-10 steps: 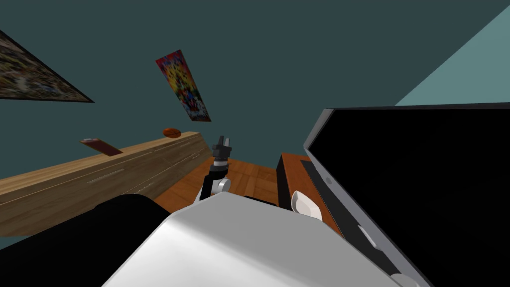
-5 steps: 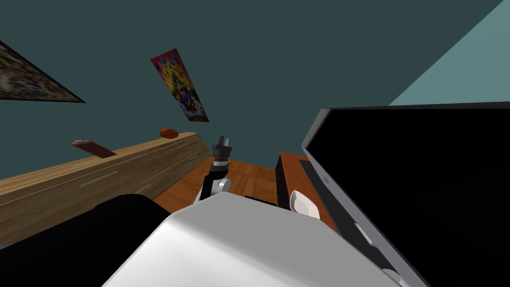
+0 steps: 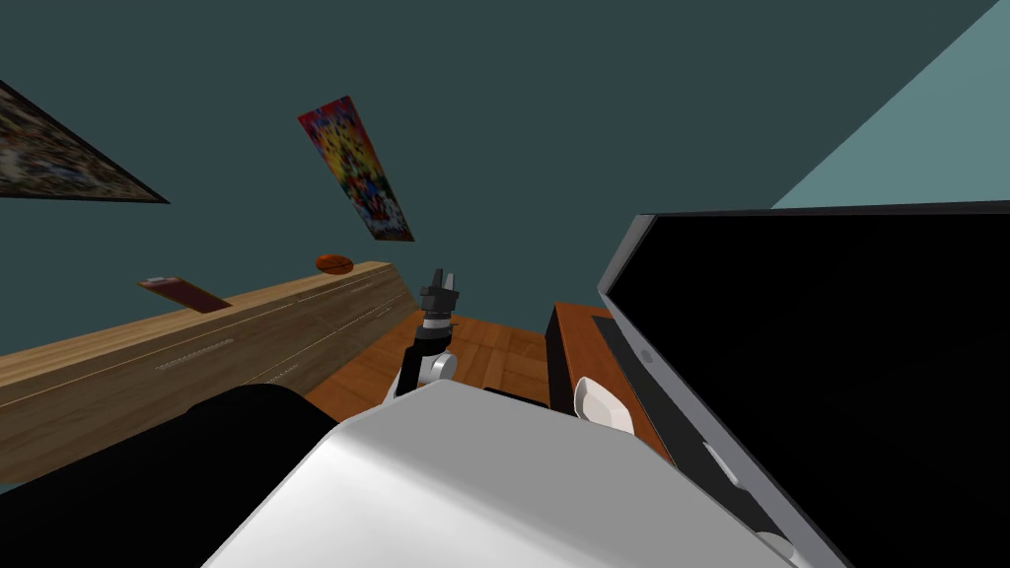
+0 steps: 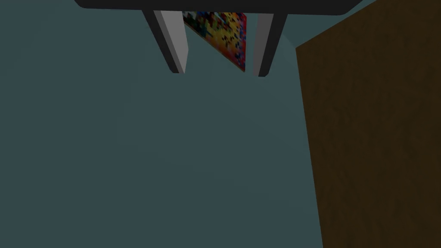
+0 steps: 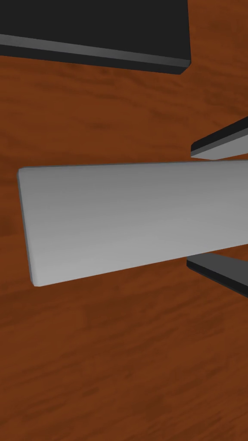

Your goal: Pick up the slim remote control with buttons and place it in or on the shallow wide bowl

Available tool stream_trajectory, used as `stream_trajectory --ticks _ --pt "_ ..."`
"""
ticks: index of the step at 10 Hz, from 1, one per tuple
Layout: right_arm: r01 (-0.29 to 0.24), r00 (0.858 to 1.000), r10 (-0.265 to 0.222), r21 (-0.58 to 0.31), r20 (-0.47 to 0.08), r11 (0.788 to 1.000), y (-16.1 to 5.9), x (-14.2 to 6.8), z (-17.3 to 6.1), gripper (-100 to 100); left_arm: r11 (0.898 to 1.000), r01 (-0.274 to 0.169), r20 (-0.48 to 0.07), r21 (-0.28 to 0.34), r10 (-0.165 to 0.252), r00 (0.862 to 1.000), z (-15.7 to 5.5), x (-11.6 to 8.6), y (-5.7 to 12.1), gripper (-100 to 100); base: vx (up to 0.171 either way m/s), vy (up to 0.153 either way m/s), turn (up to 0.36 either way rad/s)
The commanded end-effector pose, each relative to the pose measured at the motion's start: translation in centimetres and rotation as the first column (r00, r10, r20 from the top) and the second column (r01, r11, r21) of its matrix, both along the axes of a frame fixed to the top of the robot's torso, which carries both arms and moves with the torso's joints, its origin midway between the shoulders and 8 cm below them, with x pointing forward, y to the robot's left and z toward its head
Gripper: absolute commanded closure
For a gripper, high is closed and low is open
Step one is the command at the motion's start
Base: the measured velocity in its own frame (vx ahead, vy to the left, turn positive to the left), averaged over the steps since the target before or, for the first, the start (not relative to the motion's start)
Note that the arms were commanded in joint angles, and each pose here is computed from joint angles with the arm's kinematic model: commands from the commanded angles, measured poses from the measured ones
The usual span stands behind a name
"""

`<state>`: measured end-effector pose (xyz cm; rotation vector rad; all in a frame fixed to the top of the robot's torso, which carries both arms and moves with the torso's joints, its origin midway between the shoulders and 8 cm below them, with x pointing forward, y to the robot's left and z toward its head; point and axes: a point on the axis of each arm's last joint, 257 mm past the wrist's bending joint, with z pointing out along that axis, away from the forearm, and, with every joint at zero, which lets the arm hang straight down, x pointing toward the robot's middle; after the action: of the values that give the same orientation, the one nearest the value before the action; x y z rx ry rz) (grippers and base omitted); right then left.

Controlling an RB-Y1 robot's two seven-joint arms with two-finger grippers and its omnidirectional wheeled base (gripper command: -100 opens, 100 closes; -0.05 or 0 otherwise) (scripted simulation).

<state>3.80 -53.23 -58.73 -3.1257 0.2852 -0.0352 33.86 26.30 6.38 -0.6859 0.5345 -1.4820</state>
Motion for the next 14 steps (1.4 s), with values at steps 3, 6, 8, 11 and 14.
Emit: stream_trajectory --ticks 3,6,8,11,14 --pt "0.011 1.000 -0.011 0.002 -0.003 1.000 -1.5 -0.2 1.5 100 1.000 0.000 0.000 0.000 0.000 1.000 0.0 0.0 0.0 0 -0.009 0.014 0.049" --pt "0.013 1.000 -0.013 0.006 -0.004 1.000 -1.6 -0.5 1.5 0 1.000 0.000 0.000 0.000 0.000 1.000 0.0 0.0 0.0 0 -0.007 0.022 0.015" --pt "-0.014 1.000 0.015 -0.041 0.019 0.999 -4.5 1.3 3.3 100 1.000 0.000 0.000 0.000 0.000 1.000 0.0 0.0 0.0 0 0.008 0.109 0.015" --pt "-0.061 0.997 0.065 -0.106 0.036 0.993 -8.5 3.7 6.4 100 1.000 0.000 0.000 0.000 0.000 1.000 0.0 0.0 0.0 0 -0.011 0.134 -0.011" --pt "-0.089 0.995 0.093 -0.129 0.031 0.988 -10.1 4.5 7.8 100 1.000 0.000 0.000 0.000 0.000 1.000 0.0 0.0 0.0 0 -0.014 0.101 -0.028"
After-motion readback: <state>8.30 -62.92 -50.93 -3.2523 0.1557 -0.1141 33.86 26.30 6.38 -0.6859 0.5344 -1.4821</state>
